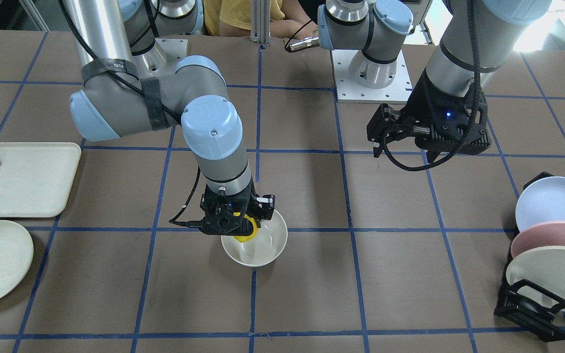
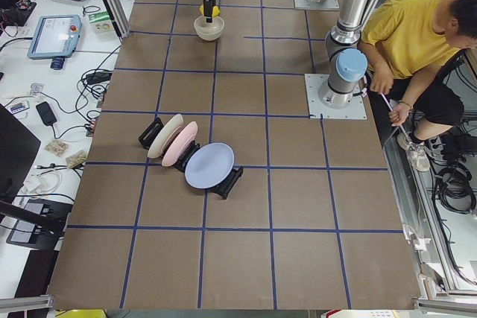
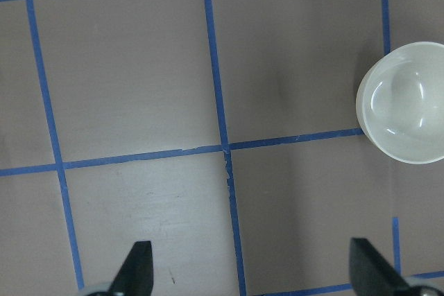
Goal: Place bowl and put lemon in it
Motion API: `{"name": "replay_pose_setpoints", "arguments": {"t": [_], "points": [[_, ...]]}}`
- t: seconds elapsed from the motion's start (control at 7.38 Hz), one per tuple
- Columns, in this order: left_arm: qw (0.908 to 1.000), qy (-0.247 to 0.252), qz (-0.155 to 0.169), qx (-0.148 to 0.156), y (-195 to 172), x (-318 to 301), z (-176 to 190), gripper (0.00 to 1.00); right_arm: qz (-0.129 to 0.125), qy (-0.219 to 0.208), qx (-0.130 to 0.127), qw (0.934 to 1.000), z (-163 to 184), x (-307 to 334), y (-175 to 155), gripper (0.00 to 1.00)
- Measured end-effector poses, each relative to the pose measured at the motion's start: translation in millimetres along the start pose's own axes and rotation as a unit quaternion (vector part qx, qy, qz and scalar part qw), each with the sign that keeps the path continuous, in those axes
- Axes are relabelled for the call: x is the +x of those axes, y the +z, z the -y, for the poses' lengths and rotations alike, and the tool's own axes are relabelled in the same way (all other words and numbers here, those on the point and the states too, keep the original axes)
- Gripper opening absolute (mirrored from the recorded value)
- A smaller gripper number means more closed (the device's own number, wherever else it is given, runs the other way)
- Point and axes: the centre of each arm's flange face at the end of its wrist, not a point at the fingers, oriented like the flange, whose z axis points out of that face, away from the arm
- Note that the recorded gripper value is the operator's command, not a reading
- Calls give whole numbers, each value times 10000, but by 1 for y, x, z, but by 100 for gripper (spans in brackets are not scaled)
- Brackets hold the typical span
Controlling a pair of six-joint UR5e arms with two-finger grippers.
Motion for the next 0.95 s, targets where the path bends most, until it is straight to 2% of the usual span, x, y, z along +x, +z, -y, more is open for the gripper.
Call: {"name": "replay_pose_setpoints", "arguments": {"t": [0.27,0.41,0.54,0.68,0.95], "points": [[10000,-23,6,32,-4,1,-4,100,-9,-68,-74,9999,1,-9,30,0],[10000,-25,2,43,-5,2,-5,100,-35,-79,-108,9999,3,-9,44,27],[10000,-26,-4,49,-5,2,-5,100,-45,-78,-122,9999,4,-9,53,72],[10000,-35,-1,55,-5,1,-5,100,-46,-86,-111,9999,6,-9,59,100],[10000,-47,-3,59,-6,-1,-5,100,-69,-78,-93,9999,6,-7,59,100]]}}
